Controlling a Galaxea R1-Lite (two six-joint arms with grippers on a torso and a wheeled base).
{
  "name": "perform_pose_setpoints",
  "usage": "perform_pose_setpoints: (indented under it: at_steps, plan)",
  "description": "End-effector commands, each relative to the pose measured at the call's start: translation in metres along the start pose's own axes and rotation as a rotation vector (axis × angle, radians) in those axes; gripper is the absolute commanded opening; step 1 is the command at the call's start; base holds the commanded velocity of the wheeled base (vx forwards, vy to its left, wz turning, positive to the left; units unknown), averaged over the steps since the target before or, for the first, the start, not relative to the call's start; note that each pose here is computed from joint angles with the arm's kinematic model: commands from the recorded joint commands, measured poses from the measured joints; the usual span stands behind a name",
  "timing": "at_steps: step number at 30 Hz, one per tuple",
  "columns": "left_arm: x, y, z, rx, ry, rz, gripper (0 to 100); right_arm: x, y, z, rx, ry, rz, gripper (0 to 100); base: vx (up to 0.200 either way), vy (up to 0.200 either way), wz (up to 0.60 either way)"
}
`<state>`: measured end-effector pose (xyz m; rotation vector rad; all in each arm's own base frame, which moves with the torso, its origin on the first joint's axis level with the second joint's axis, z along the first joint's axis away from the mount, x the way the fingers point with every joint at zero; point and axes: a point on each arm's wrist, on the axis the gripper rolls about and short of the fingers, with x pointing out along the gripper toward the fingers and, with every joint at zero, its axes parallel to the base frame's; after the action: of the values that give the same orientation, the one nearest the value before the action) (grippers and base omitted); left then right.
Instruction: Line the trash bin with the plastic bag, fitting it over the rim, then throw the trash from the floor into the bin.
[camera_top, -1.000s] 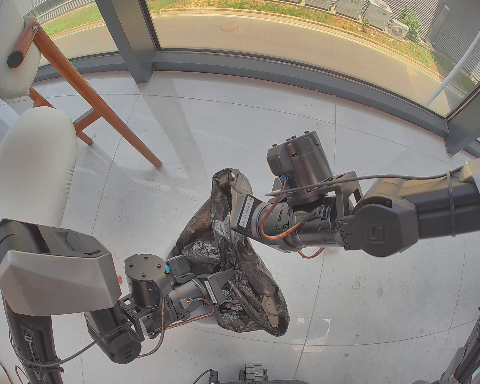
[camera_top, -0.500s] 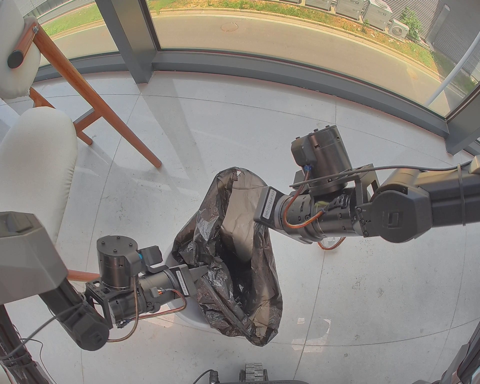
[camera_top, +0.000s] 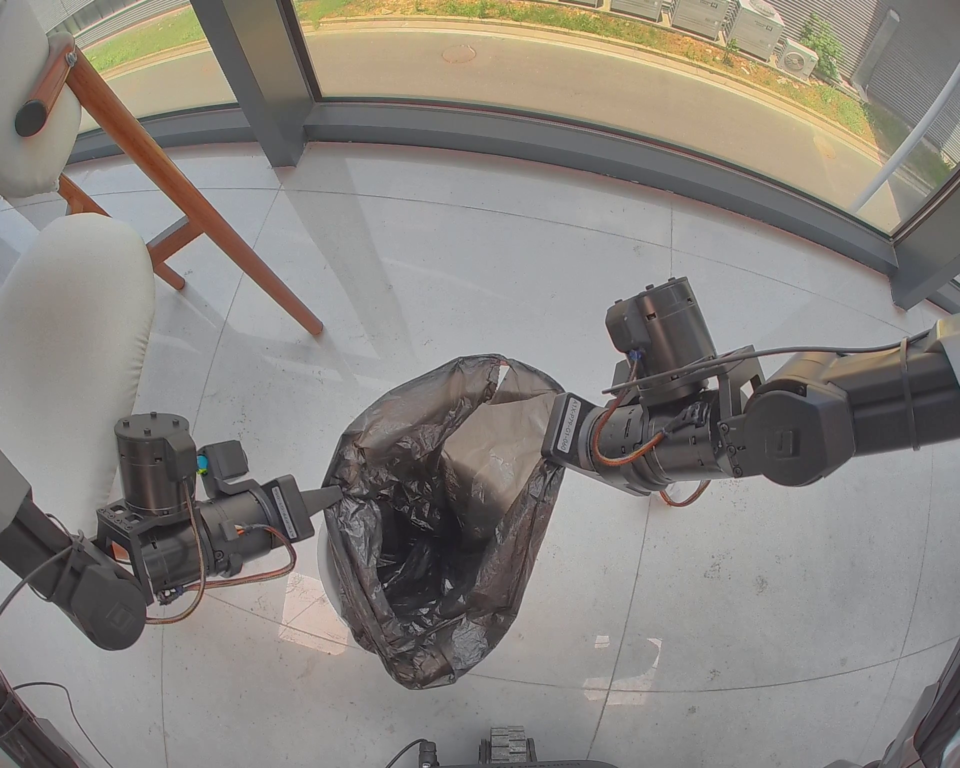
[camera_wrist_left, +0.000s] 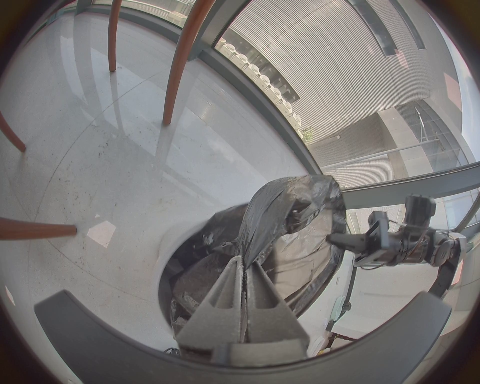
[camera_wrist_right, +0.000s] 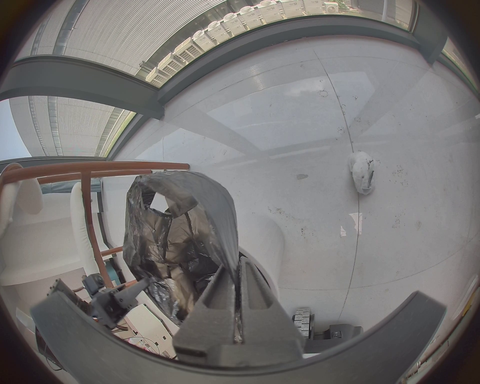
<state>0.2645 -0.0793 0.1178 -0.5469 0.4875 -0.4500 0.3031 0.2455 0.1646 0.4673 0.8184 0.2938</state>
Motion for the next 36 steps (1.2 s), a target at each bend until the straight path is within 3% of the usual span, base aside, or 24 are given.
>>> perform_pose_setpoints:
  at_steps: [1, 16, 27, 28, 36]
  plan:
    - [-0.008, 0.003, 0.022, 0.0, -0.074, 0.015, 0, 0.009, -0.007, -0.001, 0.005, 0.015, -0.021, 0, 0.0, 0.0, 0.0]
    - [0.004, 0.015, 0.015, -0.016, -0.015, 0.067, 0, 0.037, -0.022, -0.007, -0.016, 0.057, -0.074, 0, 0.0, 0.0, 0.0]
    - [0.0, 0.027, 0.023, 0.01, -0.046, 0.112, 0, 0.036, -0.039, -0.003, -0.044, 0.064, -0.113, 0, 0.0, 0.0, 0.0]
    - [0.0, 0.028, 0.023, 0.01, -0.047, 0.113, 0, 0.037, -0.041, -0.003, -0.053, 0.064, -0.116, 100, 0.0, 0.0, 0.0]
    - [-0.001, 0.028, 0.021, 0.009, -0.037, 0.115, 0, 0.033, -0.04, -0.013, -0.034, 0.032, -0.069, 100, 0.0, 0.0, 0.0]
